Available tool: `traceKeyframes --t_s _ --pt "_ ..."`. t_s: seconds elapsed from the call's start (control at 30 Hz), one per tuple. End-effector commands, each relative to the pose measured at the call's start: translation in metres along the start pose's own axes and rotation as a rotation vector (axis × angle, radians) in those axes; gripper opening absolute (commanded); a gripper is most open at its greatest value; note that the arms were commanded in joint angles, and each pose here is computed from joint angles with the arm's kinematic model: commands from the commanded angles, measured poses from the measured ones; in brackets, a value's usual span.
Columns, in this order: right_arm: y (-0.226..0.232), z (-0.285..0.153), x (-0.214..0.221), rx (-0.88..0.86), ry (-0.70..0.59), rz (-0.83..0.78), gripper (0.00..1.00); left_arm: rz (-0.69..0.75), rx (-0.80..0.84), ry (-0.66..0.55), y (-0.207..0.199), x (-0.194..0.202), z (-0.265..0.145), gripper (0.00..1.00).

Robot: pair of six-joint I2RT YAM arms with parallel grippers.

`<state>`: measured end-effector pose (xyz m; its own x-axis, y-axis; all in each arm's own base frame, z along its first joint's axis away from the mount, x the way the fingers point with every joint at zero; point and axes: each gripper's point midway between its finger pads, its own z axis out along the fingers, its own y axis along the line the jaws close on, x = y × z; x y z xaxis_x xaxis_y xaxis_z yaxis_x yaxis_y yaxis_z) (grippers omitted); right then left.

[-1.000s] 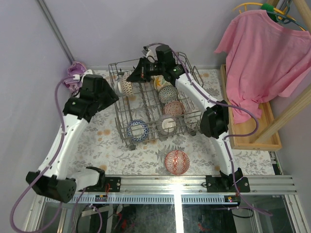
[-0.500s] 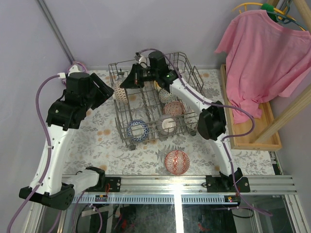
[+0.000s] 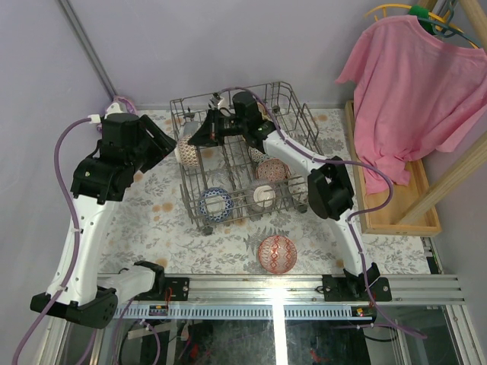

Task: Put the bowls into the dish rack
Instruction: Place the bowl in the dish rack.

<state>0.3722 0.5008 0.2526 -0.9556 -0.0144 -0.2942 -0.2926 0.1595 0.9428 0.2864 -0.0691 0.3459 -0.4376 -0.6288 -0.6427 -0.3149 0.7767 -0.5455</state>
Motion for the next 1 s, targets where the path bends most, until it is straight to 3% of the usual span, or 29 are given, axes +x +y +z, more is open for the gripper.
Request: traceKeyframes --t_s 0.0,0.97 --pt "0.026 -0.004 -0.002 -0.102 -0.006 -0.061 0.0 0.007 0.014 -0.017 -0.002 -0.008 -0.009 0.6" --pt "0.027 -0.033 -0.021 -0.258 -0.057 -0.025 0.0 -0.002 0.004 0.001 -0.009 -0.012 0.0 0.59"
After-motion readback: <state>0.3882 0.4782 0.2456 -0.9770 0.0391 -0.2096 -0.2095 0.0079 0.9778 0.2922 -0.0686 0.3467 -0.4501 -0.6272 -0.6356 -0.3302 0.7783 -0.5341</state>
